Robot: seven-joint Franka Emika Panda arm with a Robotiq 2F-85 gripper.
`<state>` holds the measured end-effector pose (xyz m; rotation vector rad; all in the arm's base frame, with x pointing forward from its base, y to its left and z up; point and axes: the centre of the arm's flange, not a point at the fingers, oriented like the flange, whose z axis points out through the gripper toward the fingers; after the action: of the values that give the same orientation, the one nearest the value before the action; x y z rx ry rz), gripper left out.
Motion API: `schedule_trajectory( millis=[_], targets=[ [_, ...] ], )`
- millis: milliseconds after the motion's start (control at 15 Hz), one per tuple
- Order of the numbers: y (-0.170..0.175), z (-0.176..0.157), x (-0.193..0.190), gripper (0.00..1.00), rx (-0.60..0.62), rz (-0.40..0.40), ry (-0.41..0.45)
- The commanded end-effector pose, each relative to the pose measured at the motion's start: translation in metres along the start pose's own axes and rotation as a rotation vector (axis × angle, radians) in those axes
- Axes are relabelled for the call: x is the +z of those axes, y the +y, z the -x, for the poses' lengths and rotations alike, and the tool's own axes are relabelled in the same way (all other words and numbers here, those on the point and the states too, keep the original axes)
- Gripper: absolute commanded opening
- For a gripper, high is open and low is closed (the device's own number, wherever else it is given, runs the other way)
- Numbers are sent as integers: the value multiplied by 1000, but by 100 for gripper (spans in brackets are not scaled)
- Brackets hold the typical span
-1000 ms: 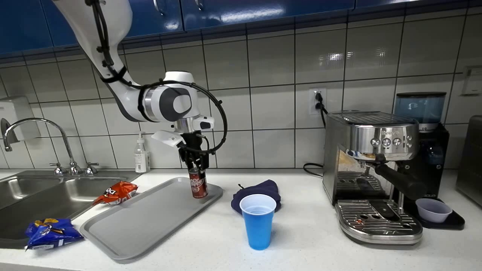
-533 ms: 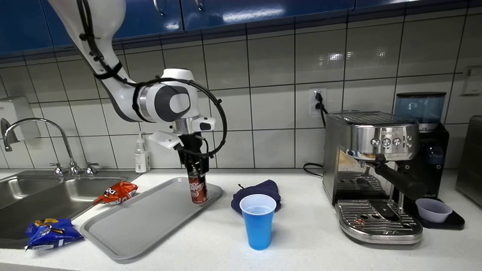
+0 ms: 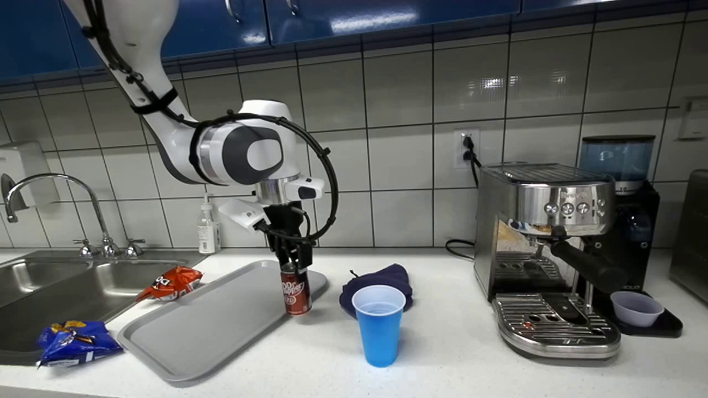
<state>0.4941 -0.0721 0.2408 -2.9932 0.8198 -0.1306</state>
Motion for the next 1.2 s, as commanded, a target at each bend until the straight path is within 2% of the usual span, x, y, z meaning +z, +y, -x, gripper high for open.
schedule_trajectory(
  millis=[0,1133],
  targets=[
    [18,13,-12,38,23,16,20],
    [27,30,9,38,26,69,-25]
  ],
)
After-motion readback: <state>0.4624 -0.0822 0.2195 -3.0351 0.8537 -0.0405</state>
